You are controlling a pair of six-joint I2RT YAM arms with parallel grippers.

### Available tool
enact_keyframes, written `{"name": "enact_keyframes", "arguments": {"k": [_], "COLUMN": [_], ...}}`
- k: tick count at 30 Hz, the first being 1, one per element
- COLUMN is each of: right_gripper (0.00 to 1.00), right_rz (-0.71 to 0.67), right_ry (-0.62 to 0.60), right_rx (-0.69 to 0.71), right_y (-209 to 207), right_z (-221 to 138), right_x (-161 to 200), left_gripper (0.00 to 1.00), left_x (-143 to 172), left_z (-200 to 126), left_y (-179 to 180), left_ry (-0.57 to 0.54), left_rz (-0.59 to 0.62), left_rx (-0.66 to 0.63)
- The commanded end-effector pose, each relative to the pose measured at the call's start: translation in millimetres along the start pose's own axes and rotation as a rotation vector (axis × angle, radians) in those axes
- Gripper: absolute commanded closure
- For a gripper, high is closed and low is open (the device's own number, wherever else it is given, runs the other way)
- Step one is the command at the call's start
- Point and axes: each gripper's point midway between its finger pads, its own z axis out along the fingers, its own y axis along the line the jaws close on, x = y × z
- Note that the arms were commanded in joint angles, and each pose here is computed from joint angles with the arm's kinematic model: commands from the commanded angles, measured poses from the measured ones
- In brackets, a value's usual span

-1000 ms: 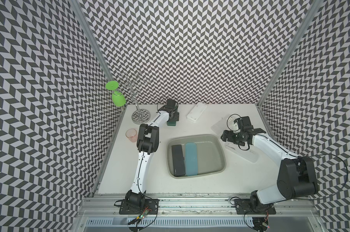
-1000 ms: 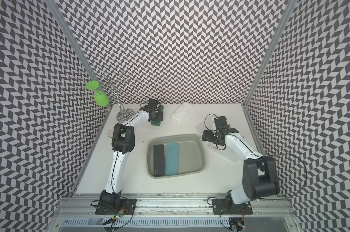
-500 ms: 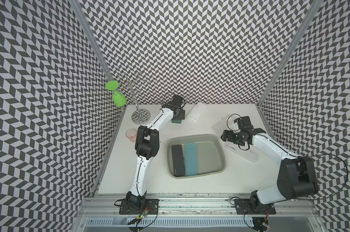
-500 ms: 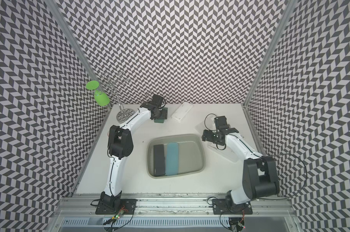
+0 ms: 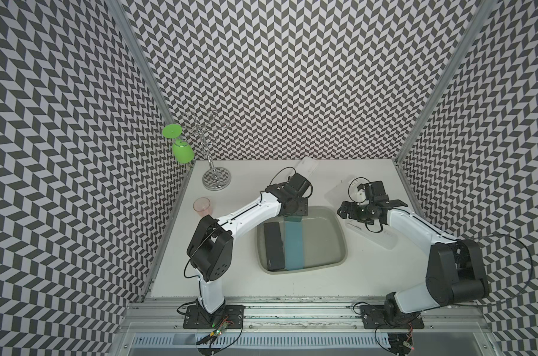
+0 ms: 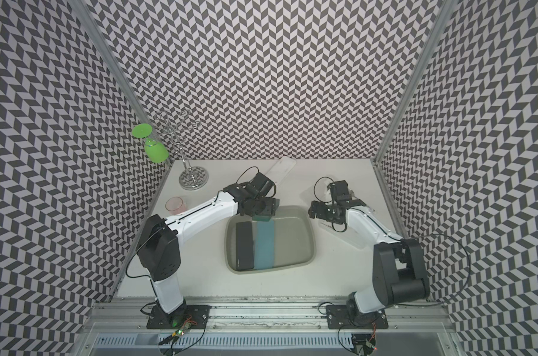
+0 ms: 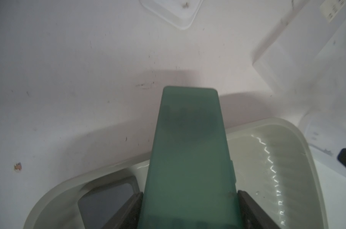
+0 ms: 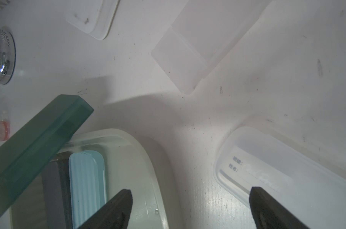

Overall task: Put the pencil case into the storage box
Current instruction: Place the pencil case at the storage box.

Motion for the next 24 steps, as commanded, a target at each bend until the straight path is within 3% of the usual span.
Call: {"name": "enact_keyframes", "arguments": {"k": [1,6,15,24], "right_gripper": [0.03,0.04,0.03,0.03], "right_rz": [-0.032,-0.036,-0.038,-0.027], "right_ry": [-0.032,-0.022,-0.018,-0.014], "right_rx": [-0.034,-0.031,-0.02,-0.012], "right_y": [5,2,-2,-4], "right_z": [-1,3,9,12], "right_x": [-4,3,5,4], "left_gripper": [0.25,0.26,0.26,0.22], "left_x": [12,45,95,111], "left_z": [-15,-19,12,37], "left_y": [-3,-18,-19,-14], "left_ry": [-0.026,0.001,0.11,0.152], "left_rz": [-0.056,-0.034,0.006,0.048], "left_rx": [0.003,0.016,-0.011,-0.027]}}
